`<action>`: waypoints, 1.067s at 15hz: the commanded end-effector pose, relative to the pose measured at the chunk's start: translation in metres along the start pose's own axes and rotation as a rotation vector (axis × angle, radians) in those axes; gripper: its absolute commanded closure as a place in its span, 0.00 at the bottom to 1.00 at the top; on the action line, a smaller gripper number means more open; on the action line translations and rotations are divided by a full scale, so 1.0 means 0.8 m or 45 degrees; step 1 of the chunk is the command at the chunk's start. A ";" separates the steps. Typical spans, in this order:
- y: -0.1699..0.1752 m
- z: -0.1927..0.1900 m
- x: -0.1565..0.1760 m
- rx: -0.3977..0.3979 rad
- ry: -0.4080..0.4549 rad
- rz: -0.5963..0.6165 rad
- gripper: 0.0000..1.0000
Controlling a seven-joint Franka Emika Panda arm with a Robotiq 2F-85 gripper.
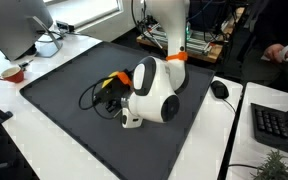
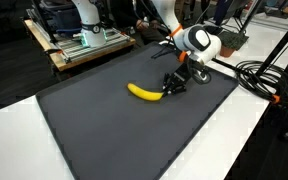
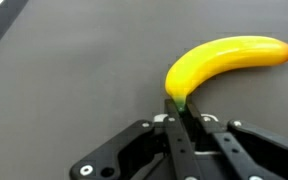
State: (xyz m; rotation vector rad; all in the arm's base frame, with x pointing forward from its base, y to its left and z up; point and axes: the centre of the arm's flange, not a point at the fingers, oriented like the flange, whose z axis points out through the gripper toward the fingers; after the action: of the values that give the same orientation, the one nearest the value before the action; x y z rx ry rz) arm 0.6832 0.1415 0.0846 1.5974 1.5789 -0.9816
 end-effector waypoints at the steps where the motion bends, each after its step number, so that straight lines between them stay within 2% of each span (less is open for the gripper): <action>1: 0.006 0.000 -0.002 0.031 0.060 -0.041 0.57; 6: -0.025 -0.034 -0.033 0.000 0.109 -0.024 0.22; 9: -0.058 -0.080 -0.068 -0.085 0.198 -0.026 0.02; 13: -0.105 -0.138 -0.114 -0.248 0.283 -0.041 0.00; 15: -0.128 -0.162 -0.129 -0.404 0.329 -0.095 0.00; 16: -0.054 -0.171 -0.092 -0.294 0.288 -0.047 0.00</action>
State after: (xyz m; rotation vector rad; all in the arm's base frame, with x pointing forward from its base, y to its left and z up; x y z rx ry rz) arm 0.6484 0.2263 0.2179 1.5626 1.8085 -0.6235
